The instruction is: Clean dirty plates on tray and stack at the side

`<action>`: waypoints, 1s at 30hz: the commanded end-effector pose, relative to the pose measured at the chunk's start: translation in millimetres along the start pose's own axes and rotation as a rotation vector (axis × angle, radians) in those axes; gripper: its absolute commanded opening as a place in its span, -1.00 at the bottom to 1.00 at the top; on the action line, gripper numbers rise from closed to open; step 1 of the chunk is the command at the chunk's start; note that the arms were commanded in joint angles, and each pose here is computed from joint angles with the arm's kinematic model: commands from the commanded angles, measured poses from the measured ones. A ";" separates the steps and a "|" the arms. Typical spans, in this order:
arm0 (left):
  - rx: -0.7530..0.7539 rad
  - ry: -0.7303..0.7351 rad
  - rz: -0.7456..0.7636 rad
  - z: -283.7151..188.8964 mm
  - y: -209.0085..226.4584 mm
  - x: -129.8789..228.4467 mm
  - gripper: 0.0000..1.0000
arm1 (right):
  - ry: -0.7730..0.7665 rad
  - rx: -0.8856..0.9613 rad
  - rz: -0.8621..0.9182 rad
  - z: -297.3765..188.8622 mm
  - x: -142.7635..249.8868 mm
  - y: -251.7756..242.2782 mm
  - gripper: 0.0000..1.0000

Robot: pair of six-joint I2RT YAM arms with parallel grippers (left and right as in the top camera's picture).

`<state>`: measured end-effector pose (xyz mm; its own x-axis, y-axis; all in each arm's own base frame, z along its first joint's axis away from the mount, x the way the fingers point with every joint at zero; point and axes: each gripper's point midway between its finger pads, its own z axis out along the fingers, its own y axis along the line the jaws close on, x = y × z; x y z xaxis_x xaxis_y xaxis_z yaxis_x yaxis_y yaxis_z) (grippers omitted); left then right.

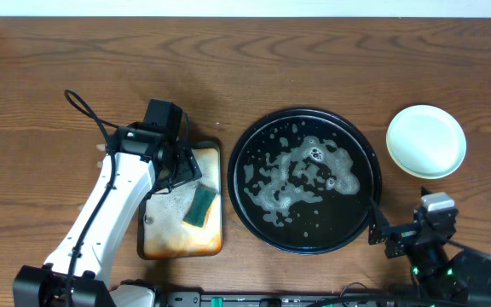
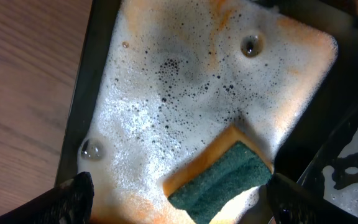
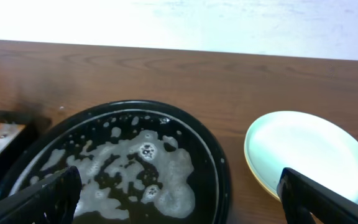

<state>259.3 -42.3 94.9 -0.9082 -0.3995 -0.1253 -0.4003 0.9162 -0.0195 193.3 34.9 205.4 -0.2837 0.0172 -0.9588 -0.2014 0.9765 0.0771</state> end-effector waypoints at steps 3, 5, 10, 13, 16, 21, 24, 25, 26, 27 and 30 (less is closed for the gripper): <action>-0.006 0.004 0.016 1.4 1.1 1.5 0.79 | -0.011 0.007 -0.022 13.9 17.3 -4.7 0.99; -0.006 0.004 0.016 1.4 1.1 1.5 0.79 | -0.034 0.007 -0.028 23.0 21.0 -6.9 0.98; -0.006 0.004 0.016 1.4 1.1 1.5 0.80 | -0.077 -0.005 -0.040 40.0 29.9 -9.4 0.98; -0.006 0.004 0.016 1.4 1.1 1.5 0.80 | -0.111 -0.019 -0.053 47.5 32.1 -8.2 0.99; -0.007 0.005 0.016 1.4 1.1 1.6 0.79 | -0.155 -0.036 -0.069 54.2 33.2 -5.4 0.99; -0.006 0.004 0.016 1.4 1.1 1.5 0.79 | -0.228 -0.042 -0.088 57.8 27.0 -4.6 0.98; -0.007 0.005 0.016 1.4 1.1 1.6 0.79 | -0.232 -0.047 -0.090 57.8 26.6 -3.5 0.99; -0.006 0.004 0.016 1.4 1.1 1.5 0.79 | -0.231 -0.051 -0.091 57.9 26.7 -2.4 0.99; -0.007 0.005 0.016 1.4 1.1 1.6 0.79 | -0.231 -0.054 -0.091 57.9 26.7 -1.7 0.99; -0.006 0.004 0.016 1.4 1.1 1.5 0.80 | -0.230 -0.057 -0.091 58.0 27.0 -1.0 0.99; -0.006 0.004 0.016 1.4 1.1 1.5 0.80 | -0.229 -0.060 -0.092 58.1 27.4 -0.2 0.99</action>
<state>259.4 -42.2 94.9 -0.9081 -0.3994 -0.1260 -0.4004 0.9162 -0.0191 240.5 45.5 164.0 -0.0484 -0.0088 -0.9988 -0.2662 0.9639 0.0044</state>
